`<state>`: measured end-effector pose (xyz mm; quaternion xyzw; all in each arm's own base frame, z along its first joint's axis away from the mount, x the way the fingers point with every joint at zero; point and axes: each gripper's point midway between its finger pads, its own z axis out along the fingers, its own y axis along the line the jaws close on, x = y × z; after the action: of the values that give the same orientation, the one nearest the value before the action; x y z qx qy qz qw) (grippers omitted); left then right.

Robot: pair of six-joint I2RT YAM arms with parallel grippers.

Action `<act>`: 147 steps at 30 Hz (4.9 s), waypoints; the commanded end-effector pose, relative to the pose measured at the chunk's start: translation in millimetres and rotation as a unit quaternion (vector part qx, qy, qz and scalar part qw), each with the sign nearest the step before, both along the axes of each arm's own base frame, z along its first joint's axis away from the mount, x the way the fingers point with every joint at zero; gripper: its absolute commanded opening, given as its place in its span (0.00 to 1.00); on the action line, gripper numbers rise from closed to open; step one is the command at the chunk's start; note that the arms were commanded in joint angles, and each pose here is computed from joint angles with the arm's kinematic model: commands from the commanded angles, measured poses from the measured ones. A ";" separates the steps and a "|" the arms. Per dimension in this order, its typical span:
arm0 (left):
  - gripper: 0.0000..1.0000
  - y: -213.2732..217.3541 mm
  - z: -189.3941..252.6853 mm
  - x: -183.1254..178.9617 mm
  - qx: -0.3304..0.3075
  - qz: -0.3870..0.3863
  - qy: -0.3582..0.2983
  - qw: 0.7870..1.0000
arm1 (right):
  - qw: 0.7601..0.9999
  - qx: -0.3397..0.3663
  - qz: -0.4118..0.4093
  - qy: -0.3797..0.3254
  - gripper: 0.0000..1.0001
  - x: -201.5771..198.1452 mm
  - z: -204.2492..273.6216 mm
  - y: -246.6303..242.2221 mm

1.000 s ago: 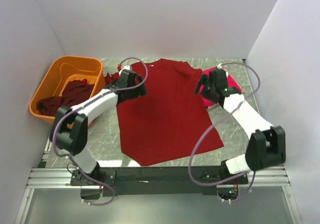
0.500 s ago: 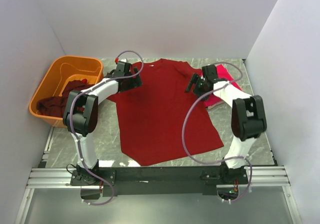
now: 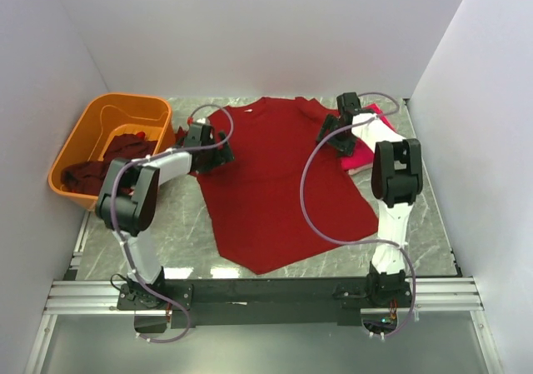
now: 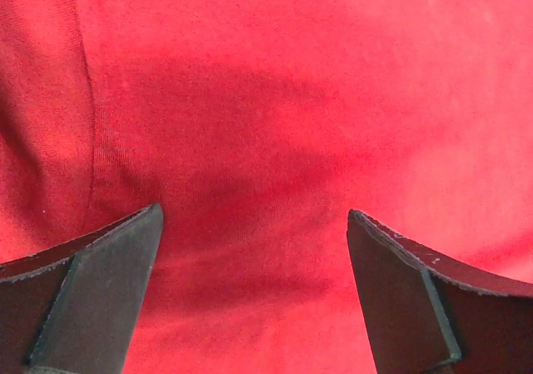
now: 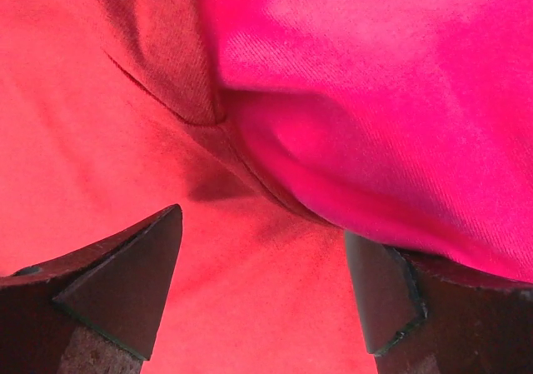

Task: Fold and stack the t-shirts
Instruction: Flatten the tshirt out

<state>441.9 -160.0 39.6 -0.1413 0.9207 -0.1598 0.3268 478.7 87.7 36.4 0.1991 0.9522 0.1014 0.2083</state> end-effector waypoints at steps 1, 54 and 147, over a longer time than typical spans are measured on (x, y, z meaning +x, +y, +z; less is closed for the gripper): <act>0.99 -16.8 -15.3 -57.2 -0.051 -0.011 0.068 0.996 | 0.998 -0.055 -0.001 0.008 0.85 16.2 0.4 -32.0; 0.99 5.0 -8.5 24.5 0.014 0.003 0.041 0.999 | 0.995 -0.073 0.066 0.027 0.84 -84.4 -10.3 9.1; 0.01 59.7 37.0 -168.0 0.005 0.136 0.018 0.990 | 0.999 -0.026 -0.028 -0.024 0.00 -210.1 14.0 -8.9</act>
<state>257.6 -93.5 50.8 -0.3054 0.9019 -0.0871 0.2928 252.2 72.8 25.4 0.2353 0.9455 0.0645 0.2157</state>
